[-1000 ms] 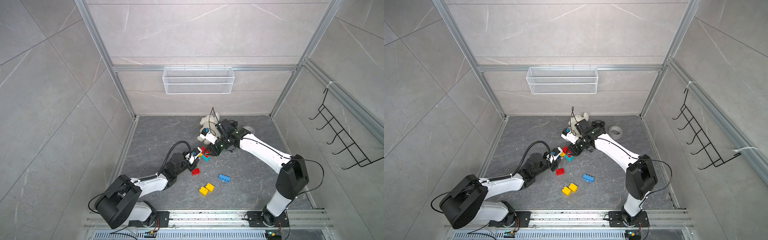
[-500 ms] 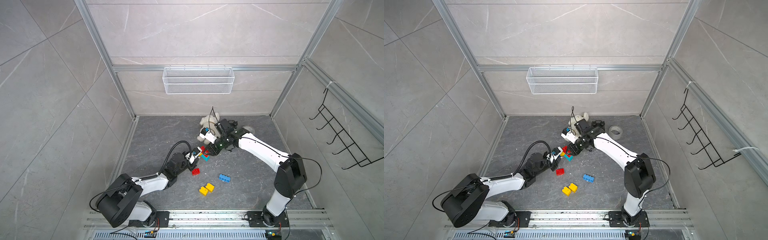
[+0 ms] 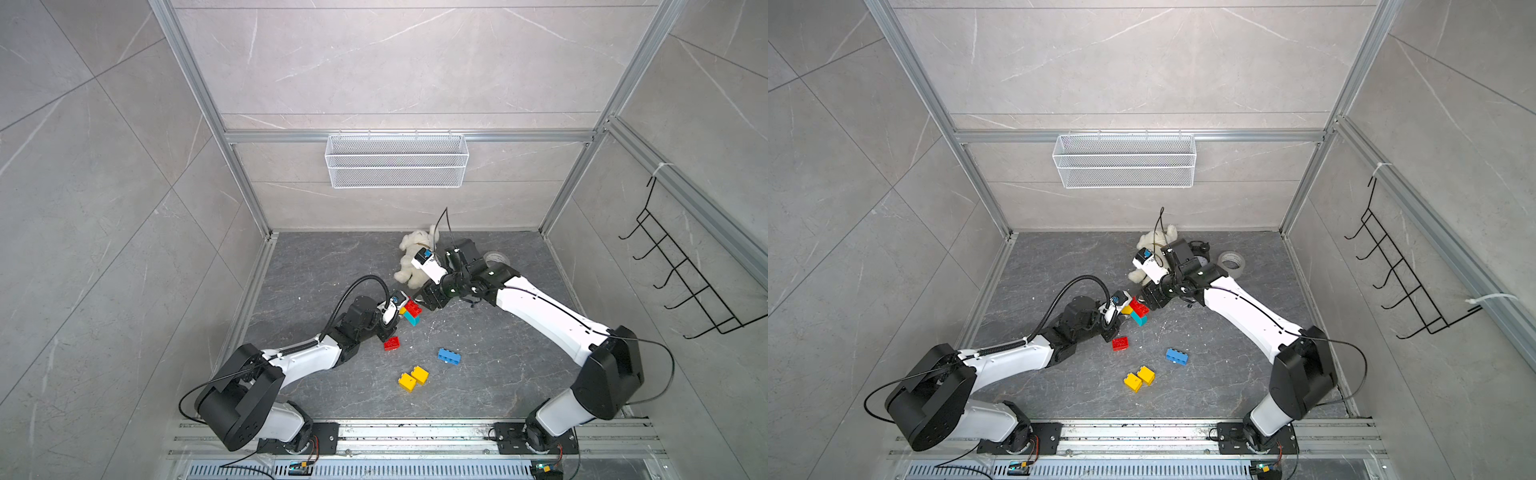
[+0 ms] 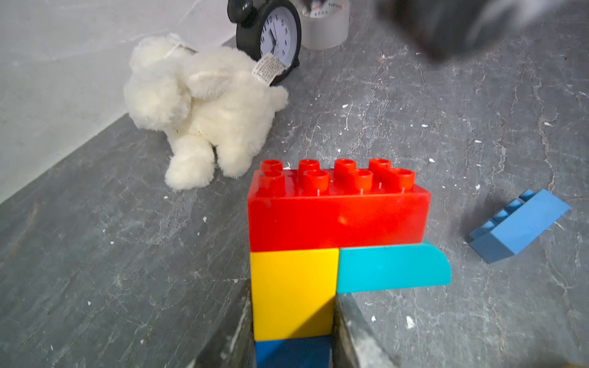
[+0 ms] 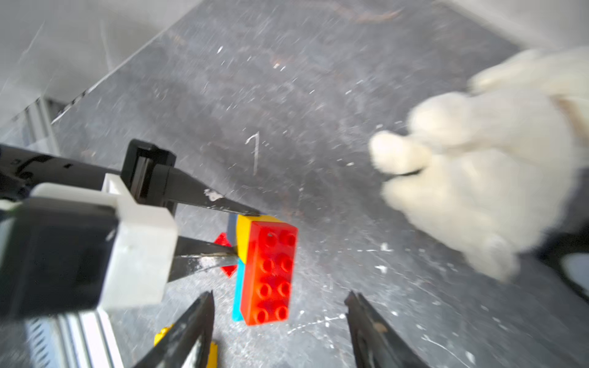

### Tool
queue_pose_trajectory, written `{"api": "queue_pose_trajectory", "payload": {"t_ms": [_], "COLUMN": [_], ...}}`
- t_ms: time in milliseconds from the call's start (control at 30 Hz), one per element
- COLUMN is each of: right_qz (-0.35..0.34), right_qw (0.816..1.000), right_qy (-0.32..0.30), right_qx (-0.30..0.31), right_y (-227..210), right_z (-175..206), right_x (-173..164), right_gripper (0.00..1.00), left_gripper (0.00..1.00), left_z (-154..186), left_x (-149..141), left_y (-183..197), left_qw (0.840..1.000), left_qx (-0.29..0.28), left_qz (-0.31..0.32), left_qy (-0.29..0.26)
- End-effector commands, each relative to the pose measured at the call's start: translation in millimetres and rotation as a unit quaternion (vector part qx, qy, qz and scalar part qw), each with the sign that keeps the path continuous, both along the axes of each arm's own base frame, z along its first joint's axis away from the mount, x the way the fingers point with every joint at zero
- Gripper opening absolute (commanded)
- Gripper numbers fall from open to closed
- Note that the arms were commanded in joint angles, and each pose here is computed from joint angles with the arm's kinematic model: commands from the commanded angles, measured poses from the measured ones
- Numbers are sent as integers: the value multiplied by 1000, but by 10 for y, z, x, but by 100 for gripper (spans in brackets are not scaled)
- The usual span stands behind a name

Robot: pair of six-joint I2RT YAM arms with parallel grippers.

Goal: Assemble the letter r with lego
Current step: Place the lego brick at the center of the board.

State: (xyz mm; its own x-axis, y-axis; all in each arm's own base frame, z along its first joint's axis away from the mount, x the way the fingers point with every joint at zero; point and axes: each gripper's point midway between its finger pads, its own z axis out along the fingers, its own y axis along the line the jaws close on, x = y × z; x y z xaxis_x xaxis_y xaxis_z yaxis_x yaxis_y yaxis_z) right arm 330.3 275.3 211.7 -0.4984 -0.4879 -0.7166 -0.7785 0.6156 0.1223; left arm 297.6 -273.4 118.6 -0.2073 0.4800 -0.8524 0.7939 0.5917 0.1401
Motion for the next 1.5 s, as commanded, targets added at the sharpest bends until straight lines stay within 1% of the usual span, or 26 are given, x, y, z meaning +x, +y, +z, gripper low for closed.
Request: {"api": "queue_pose_trajectory", "payload": {"t_ms": [0, 100, 167, 333, 500, 633, 833, 900, 967, 1000, 1033, 1067, 1100, 1167, 1233, 1300, 1333, 1400, 1467], "right_qz": [-55, -58, -62, -69, -64, -60, -58, -55, -41, -31, -22, -15, -6, 6, 24, 39, 49, 44, 36], "right_qw": [997, 997, 997, 997, 997, 998, 998, 998, 999, 999, 1000, 1000, 1000, 999, 996, 992, 989, 984, 980], "right_qy": [-58, -53, -43, -42, -30, -16, -1, 0, 1, 4, 7, 13, 21, 43, 63, 85, 99, 121, 135], "right_qx": [12, 8, 6, 10, 6, 6, 9, 10, 14, 18, 21, 20, 14, -18, -59, -85, -96, -123, -144], "right_y": [-162, -187, -190, -218, -245, -268, -301, -312, -302, -288, -272, -264, -255, -254, -197, -82, -11, 30, 9], "right_z": [191, 120, 49, -8, -106, -213, -297, -287, -256, -251, -265, -297, -350, -512, -700, -830, -894, -1042, -1188], "right_x": [140, 130, 125, 104, 23, -67, -178, -215, -286, -341, -406, -464, -536, -694, -936, -1177, -1307, -1463, -1560], "right_gripper": [70, 70, 70, 70, 70, 69, 69, 69, 68, 68, 68, 68, 68, 66, 63, 58, 56, 54, 54], "left_gripper": [29, 29, 30, 33, 35, 42, 50, 60, 71, 78, 85, 96, 100, 100, 100, 100, 100, 100, 100], "left_z": [-103, -173, -257, -404, -494, -623, -728, -705, -637, -552, -432, -318, -158, 152, 504, 807, 965, 1242, 1450], "left_x": [58, 259, 330, 391, 474, 540, 673, 703, 726, 746, 752, 753, 760, 738, 691, 605, 565, 473, 396], "left_y": [105, 301, 382, 376, 347, 316, 277, 261, 262, 262, 249, 243, 245, 283, 368, 459, 538, 660, 827], "left_qw": [997, 986, 976, 961, 951, 940, 931, 931, 934, 938, 944, 950, 956, 965, 973, 977, 975, 968, 956], "left_qx": [8, 24, 43, 69, 88, 118, 136, 136, 128, 114, 94, 74, 50, 7, -38, -81, -107, -157, -200], "left_qz": [41, 118, 144, 152, 155, 153, 157, 157, 162, 165, 164, 161, 161, 162, 170, 173, 184, 192, 216], "left_qy": [66, 117, 157, 220, 253, 282, 300, 300, 291, 282, 270, 258, 239, 205, 152, 99, 69, 24, -1]}}
